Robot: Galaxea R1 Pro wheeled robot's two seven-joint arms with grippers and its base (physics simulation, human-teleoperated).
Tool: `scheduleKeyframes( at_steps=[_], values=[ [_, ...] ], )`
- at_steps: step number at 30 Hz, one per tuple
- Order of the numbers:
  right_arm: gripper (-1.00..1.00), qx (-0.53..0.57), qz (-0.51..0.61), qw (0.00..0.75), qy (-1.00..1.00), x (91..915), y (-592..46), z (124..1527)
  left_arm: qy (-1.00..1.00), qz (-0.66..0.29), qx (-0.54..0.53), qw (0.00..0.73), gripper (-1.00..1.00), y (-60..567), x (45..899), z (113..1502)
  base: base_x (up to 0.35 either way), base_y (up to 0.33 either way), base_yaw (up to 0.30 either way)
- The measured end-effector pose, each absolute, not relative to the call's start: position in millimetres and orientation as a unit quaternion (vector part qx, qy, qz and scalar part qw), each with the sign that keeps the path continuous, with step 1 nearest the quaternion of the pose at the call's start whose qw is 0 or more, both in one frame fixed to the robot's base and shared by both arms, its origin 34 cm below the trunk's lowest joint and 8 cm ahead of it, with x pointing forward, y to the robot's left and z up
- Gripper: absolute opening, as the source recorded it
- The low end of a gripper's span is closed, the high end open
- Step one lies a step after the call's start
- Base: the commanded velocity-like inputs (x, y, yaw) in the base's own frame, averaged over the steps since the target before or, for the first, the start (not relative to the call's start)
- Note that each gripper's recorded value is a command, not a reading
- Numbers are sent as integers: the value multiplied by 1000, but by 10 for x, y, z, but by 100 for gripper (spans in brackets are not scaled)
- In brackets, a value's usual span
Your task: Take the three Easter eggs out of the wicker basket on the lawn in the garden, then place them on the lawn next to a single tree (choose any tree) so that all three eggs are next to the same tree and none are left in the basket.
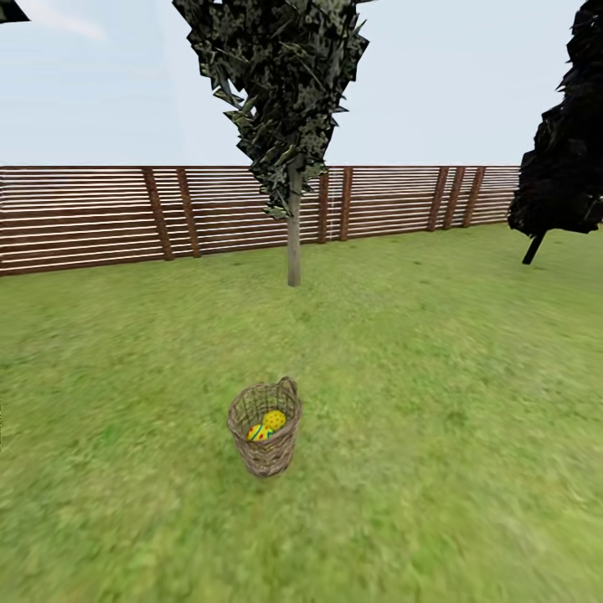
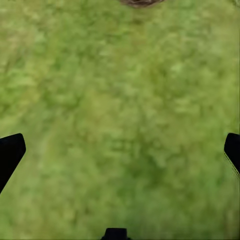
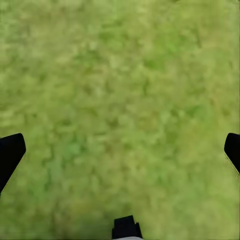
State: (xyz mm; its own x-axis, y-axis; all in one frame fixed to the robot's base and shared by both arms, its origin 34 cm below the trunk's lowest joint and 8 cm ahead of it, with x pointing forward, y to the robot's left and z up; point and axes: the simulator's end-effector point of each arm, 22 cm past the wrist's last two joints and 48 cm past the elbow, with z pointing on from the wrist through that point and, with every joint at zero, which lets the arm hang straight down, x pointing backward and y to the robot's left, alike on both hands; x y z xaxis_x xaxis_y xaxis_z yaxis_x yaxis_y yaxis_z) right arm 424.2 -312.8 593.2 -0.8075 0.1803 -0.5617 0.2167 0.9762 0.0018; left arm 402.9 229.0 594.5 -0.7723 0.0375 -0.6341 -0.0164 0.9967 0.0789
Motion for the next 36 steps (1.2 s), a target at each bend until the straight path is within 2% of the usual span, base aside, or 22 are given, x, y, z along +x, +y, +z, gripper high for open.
scheduleKeyframes(
  at_steps=[31, 36],
  values=[
    [100, 105, -31, 291, 951, 4230, -3126, 5925, 941, 40, 6, 337, 100, 2289, 4029, 5944, 294, -175, 164],
    [100, 105, -31, 292, 950, 4239, -3127, 5931, 941, 40, 6, 337, 100, 2288, 4030, 5944, 248, -193, 47]
  ],
)
